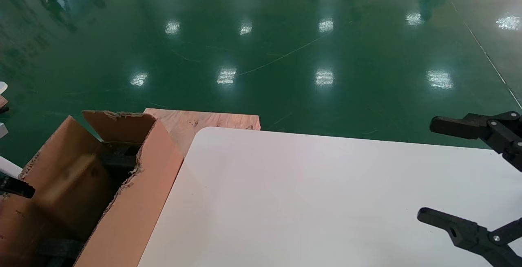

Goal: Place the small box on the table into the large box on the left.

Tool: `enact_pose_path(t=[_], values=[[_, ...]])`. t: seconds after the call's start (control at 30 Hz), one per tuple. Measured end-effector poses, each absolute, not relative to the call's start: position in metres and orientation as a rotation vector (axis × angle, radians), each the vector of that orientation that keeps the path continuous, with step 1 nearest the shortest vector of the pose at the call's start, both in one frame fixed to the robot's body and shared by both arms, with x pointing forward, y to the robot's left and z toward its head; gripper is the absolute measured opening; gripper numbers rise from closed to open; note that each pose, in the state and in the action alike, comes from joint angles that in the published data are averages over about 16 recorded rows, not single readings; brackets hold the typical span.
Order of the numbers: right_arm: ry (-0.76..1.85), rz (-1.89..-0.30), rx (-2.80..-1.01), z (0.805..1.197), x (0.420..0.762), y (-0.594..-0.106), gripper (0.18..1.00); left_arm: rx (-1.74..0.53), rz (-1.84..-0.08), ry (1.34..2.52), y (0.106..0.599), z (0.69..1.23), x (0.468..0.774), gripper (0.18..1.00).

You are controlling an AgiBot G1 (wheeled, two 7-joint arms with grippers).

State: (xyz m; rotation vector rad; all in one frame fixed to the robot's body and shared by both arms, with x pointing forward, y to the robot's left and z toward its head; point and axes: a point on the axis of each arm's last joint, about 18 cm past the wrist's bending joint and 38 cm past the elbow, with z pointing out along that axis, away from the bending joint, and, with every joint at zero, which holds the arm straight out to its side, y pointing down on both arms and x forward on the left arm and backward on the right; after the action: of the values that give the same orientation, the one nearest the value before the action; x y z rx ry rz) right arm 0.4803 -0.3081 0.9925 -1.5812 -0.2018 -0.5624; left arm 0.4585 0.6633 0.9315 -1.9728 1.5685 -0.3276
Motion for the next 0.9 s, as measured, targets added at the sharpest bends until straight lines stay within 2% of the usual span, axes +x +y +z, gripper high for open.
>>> enact_pose_path(t=[0.4,0.6,0.9], values=[[-0.202,-0.562,-1.581,0.992,0.48,-0.308,1.001,-1.834,-0.349,1.652,0.643,0.954,0.477,0.838],[-0.202,-0.562,-1.581,0.992,0.48,-0.308,1.001,-1.667,-0.382,1.728,0.614,0.984,0.499,0.923],[-0.202,-0.562,-1.581,0.992,0.48,-0.308,1.001,-1.409,-0.458,1.833,0.55,1.031,0.53,0.986]])
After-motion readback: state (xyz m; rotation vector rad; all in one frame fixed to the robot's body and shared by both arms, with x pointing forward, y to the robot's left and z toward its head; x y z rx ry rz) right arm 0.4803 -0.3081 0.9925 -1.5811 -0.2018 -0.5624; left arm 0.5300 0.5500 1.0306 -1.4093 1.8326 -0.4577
